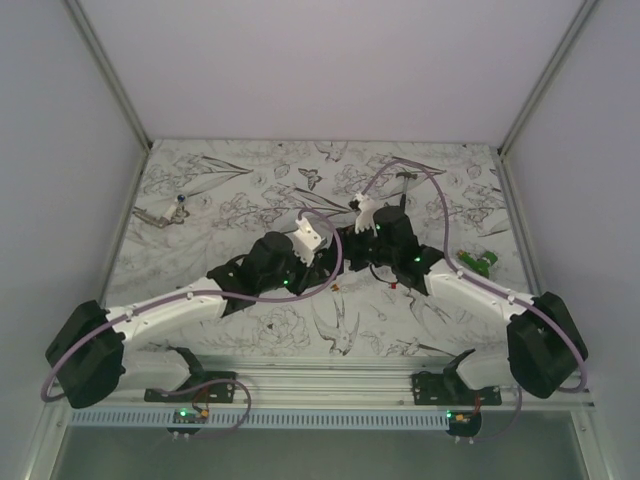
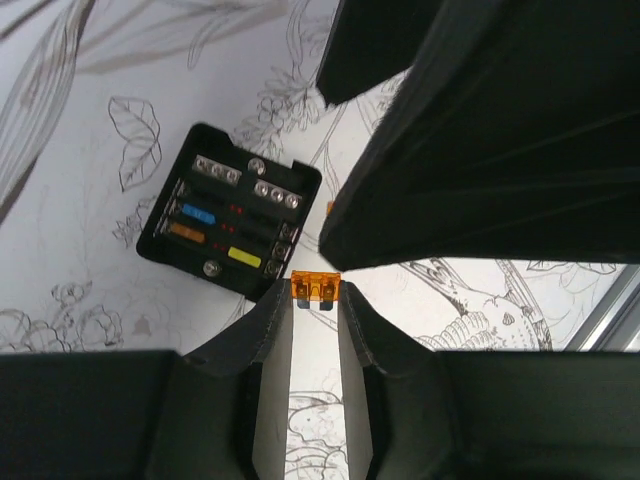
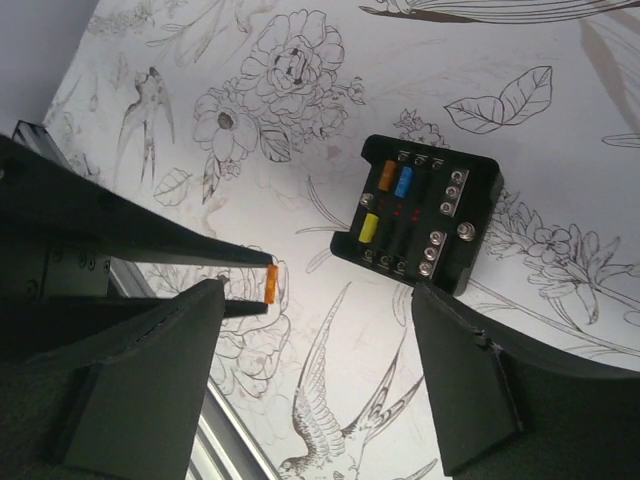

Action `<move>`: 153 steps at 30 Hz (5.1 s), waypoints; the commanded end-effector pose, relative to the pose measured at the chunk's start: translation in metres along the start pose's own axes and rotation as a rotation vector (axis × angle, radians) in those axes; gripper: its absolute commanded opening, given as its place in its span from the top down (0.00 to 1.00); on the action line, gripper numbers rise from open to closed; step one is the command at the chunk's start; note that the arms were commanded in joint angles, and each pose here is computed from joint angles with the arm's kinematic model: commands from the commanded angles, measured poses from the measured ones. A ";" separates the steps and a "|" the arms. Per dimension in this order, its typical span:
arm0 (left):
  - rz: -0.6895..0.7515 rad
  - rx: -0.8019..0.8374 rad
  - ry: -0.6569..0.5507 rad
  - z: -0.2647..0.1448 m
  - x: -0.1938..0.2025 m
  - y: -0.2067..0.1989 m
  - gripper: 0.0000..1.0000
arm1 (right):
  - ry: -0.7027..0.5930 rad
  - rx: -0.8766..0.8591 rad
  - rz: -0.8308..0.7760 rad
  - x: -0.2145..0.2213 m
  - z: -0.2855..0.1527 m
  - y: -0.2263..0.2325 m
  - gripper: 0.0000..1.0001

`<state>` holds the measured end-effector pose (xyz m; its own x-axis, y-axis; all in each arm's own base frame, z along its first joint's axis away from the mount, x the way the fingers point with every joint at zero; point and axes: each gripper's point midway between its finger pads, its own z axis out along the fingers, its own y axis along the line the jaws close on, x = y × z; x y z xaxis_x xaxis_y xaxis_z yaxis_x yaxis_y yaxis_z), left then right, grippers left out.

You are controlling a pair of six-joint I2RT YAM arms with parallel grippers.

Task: Snap on the fuse box
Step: Install the fuse at the fuse box base.

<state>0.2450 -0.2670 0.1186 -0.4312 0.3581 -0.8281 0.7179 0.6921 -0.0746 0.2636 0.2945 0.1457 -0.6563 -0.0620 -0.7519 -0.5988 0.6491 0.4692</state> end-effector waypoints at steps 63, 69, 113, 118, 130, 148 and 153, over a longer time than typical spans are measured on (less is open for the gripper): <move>-0.128 -0.098 -0.135 0.006 -0.012 0.030 0.40 | 0.195 -0.025 -0.026 0.025 0.039 -0.025 1.00; -0.420 -0.164 -0.066 0.004 0.018 0.062 0.28 | 0.156 0.007 -0.020 0.013 0.051 -0.031 1.00; -0.925 -0.181 0.148 0.032 0.058 0.090 0.22 | 0.182 0.235 0.029 0.027 0.106 -0.054 1.00; -0.926 -0.177 0.147 0.031 0.058 0.089 0.22 | 0.185 0.232 0.036 0.032 0.107 -0.053 1.00; -0.954 -0.168 0.150 0.030 0.058 0.086 0.22 | 0.177 0.288 -0.002 0.041 0.103 -0.058 1.00; -0.993 -0.154 0.201 0.038 0.067 0.054 0.48 | 0.127 0.319 -0.002 0.052 0.091 -0.066 1.00; -1.007 -0.159 0.228 0.042 0.074 0.044 0.52 | 0.159 0.339 -0.002 0.061 0.089 -0.072 1.00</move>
<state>0.2772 -0.2356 0.0442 -0.8857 -0.3219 -0.3344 -0.0589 0.7925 -0.6070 0.3180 0.3276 0.0469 -0.6992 -0.1201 -0.7047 -0.4627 0.8275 0.3181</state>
